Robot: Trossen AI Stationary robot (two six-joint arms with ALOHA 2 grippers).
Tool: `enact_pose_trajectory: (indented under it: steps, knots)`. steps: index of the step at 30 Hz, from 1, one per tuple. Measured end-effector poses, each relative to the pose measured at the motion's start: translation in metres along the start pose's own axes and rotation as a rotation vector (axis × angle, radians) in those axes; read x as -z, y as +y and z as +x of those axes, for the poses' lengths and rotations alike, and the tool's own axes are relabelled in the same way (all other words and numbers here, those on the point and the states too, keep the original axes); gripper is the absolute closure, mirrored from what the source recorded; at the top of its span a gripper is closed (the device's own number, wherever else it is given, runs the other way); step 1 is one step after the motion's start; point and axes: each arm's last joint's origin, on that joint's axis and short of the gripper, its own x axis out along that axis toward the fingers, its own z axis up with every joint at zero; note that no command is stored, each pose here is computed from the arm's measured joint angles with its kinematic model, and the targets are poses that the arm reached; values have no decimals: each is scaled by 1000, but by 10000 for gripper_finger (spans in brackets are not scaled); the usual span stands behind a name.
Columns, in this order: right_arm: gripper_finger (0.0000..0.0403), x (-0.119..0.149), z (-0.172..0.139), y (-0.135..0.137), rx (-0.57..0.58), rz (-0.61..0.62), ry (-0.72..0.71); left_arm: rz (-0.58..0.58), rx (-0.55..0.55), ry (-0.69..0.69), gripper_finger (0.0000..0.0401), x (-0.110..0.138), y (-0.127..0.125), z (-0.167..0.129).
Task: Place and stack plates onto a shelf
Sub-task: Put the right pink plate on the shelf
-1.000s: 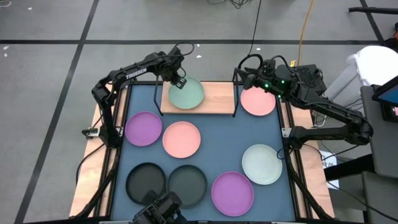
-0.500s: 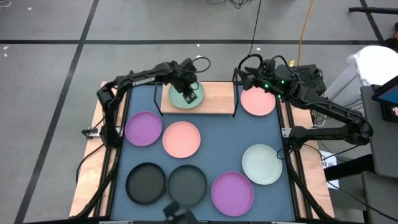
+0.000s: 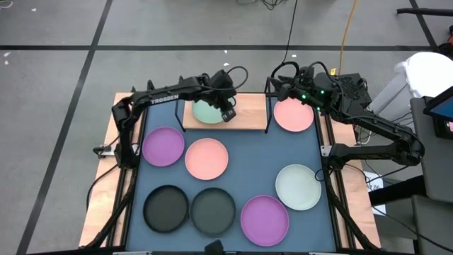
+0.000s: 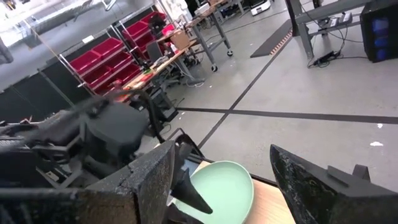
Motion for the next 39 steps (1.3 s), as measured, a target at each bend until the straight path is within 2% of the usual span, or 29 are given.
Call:
enact_pose_trajectory:
  steps: [5, 9, 14, 18, 21, 23, 26, 32, 39]
  knots:
    - [157, -2, 0, 1, -12, 31, -17, 30, -20, -102, 311, -22, 16, -23]
    - [157, -2, -1, 2, -34, 26, -7, 30, -41, -123, 328, -26, 28, -28]
    - [157, -6, -9, 3, -51, 10, -33, 27, 7, -73, 337, -21, 33, -5]
    - [157, -11, -18, 4, -66, 14, -59, 25, 36, -95, 368, -24, 18, 16]
    - [157, -14, -24, 4, -73, 18, -74, -3, -19, -96, 392, -23, 6, 34]
    - [157, -15, -26, 5, -77, 28, -79, -27, -68, -97, 396, -22, 0, 43]
    - [157, -16, -28, 5, -81, 48, -84, -76, -83, -106, 397, -21, -6, 56]
    - [157, -16, -28, 5, -82, 55, -84, -189, -127, -85, 398, -14, -7, 80]
    - [157, -15, -28, 5, -83, 62, -81, -278, -157, -73, 399, -10, -4, 89]
